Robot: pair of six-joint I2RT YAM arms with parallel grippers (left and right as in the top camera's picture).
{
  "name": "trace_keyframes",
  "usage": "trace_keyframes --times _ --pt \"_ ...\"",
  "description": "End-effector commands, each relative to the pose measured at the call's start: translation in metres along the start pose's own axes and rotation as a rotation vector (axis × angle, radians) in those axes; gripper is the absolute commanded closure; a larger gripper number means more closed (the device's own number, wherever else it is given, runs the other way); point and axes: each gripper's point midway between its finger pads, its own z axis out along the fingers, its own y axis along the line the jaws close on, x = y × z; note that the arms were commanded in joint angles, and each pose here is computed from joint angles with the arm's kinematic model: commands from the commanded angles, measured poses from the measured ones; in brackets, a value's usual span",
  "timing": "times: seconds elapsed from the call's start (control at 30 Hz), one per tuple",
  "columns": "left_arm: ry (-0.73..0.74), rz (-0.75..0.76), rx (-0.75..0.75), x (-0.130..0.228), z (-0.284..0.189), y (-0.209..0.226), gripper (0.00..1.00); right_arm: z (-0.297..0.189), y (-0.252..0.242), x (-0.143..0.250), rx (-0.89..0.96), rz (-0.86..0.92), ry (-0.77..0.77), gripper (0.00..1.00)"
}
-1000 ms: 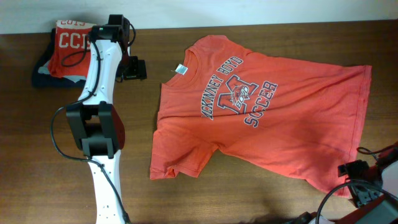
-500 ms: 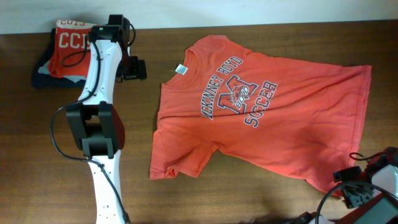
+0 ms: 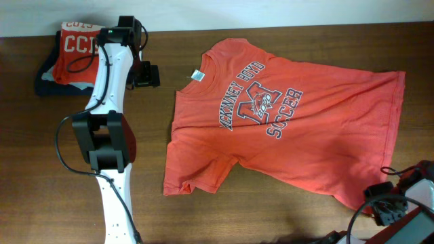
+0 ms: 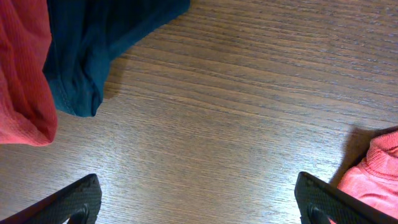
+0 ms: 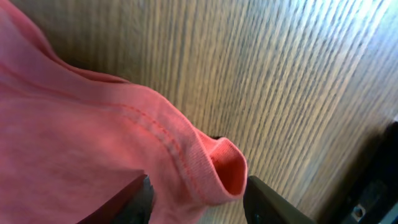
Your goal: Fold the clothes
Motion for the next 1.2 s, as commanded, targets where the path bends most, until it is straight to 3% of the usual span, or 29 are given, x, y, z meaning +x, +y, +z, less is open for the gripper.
trace_keyframes --times 0.0,0.17,0.37,0.47,0.6,0.67,0.7,0.93,1.17 --pt "-0.017 0.003 0.003 -0.003 -0.005 -0.002 0.01 0.009 -0.005 0.004 0.025 0.034 0.021 0.52" --pt "-0.021 0.002 0.004 -0.005 -0.005 -0.002 0.01 0.018 -0.004 0.005 0.021 0.034 0.038 0.75" --pt "-0.115 -0.01 0.021 -0.028 -0.007 -0.006 0.01 0.022 -0.001 0.004 0.009 0.033 0.04 0.88" --pt "-0.117 -0.009 0.054 -0.029 -0.007 -0.011 0.01 0.022 0.0 0.002 0.004 0.033 0.032 0.89" --pt "0.018 0.005 0.209 0.003 -0.009 -0.037 0.04 0.022 0.001 0.001 -0.001 0.032 0.027 0.9" --pt "0.092 0.005 0.268 0.02 -0.01 -0.046 0.36 0.022 0.001 0.001 -0.001 0.032 0.028 0.9" --pt "0.133 0.005 0.295 0.029 -0.013 -0.051 0.41 0.022 0.002 0.001 -0.004 0.033 0.03 0.9" --pt "0.37 0.044 0.247 0.09 -0.021 -0.059 0.31 0.022 0.005 0.002 -0.023 0.033 0.037 0.85" --pt "0.414 0.073 0.202 0.112 -0.028 -0.068 0.32 0.022 0.006 0.003 -0.025 0.033 0.041 0.85"
